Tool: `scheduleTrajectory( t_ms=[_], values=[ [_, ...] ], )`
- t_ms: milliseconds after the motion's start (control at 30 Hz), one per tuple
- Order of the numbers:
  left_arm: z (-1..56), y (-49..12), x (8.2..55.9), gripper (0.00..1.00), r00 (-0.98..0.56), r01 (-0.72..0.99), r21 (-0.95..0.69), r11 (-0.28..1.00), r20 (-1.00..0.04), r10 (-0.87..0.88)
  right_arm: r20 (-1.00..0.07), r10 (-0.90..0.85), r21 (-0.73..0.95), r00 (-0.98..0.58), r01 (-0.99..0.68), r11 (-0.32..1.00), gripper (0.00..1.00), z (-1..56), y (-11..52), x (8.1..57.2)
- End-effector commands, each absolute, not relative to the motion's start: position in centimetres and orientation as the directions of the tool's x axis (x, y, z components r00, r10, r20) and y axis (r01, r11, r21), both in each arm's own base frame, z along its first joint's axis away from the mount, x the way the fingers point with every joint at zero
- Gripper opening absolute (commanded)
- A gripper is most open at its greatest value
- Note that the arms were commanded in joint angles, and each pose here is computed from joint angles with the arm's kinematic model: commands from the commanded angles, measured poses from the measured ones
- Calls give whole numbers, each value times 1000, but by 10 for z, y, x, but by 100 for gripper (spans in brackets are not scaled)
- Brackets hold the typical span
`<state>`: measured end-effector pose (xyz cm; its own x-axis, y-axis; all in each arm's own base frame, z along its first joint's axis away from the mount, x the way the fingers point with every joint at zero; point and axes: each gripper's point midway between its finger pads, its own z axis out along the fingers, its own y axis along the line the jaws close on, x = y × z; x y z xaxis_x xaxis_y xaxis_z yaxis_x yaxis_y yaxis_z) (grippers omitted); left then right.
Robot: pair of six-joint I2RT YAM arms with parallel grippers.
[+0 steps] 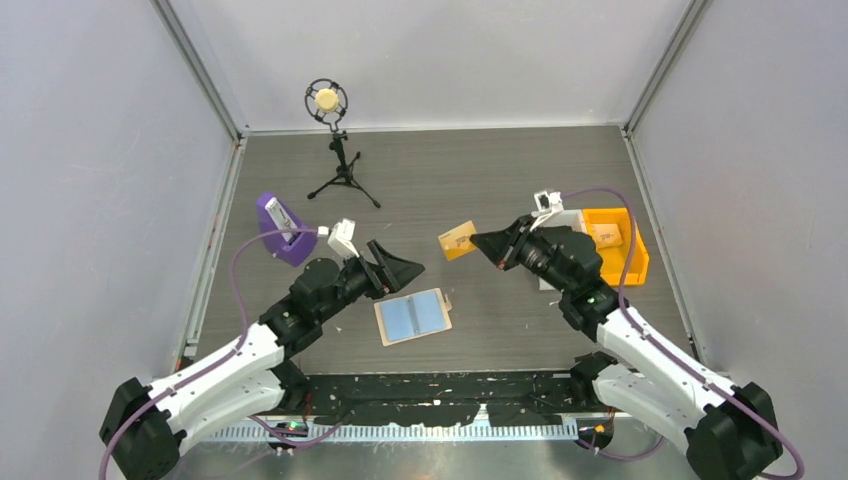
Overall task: Take the credit cards out of the card holder
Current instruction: Place the credit card in the storage box.
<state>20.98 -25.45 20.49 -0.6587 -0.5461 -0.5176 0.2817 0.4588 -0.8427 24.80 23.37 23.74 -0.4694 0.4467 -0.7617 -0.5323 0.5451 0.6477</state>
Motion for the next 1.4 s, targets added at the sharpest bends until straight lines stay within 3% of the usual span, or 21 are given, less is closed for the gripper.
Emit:
scheduleTrajectory(
  t_ms=[0, 67, 167, 700, 833, 1000, 1167, 1367],
  values=[
    [207, -254, 197, 83, -694, 333, -774, 538, -588, -416, -836, 292, 539, -464, -597, 594, 5, 240, 214, 255],
    [204, -251, 192, 87, -702, 340, -751, 566, -603, -379, -843, 263, 517, -470, -572, 637, 5, 236, 197, 264],
    [202, -247, 185, 99, -707, 360, -735, 575, -617, -346, -856, 210, 477, -473, -562, 676, 5, 235, 175, 271],
    [170, -192, 131, 100, -745, 509, -432, 745, -654, 129, -913, 79, 210, -399, -297, 931, 5, 234, 29, 327],
    [178, -197, 120, 100, -732, 544, -487, 684, -673, 104, -894, 137, 243, -426, -206, 948, 5, 245, -5, 326],
    [197, -190, 112, 100, -684, 597, -465, 654, -720, 113, -891, 81, 160, -447, -143, 977, 5, 248, -34, 328],
    [204, -166, 115, 100, -613, 609, -360, 707, -780, 131, -863, 115, 165, -493, -58, 985, 5, 242, -67, 332],
    [201, -161, 119, 100, -602, 585, -354, 729, -793, 99, -799, 132, 189, -587, -37, 981, 7, 216, -81, 345]
  ],
)
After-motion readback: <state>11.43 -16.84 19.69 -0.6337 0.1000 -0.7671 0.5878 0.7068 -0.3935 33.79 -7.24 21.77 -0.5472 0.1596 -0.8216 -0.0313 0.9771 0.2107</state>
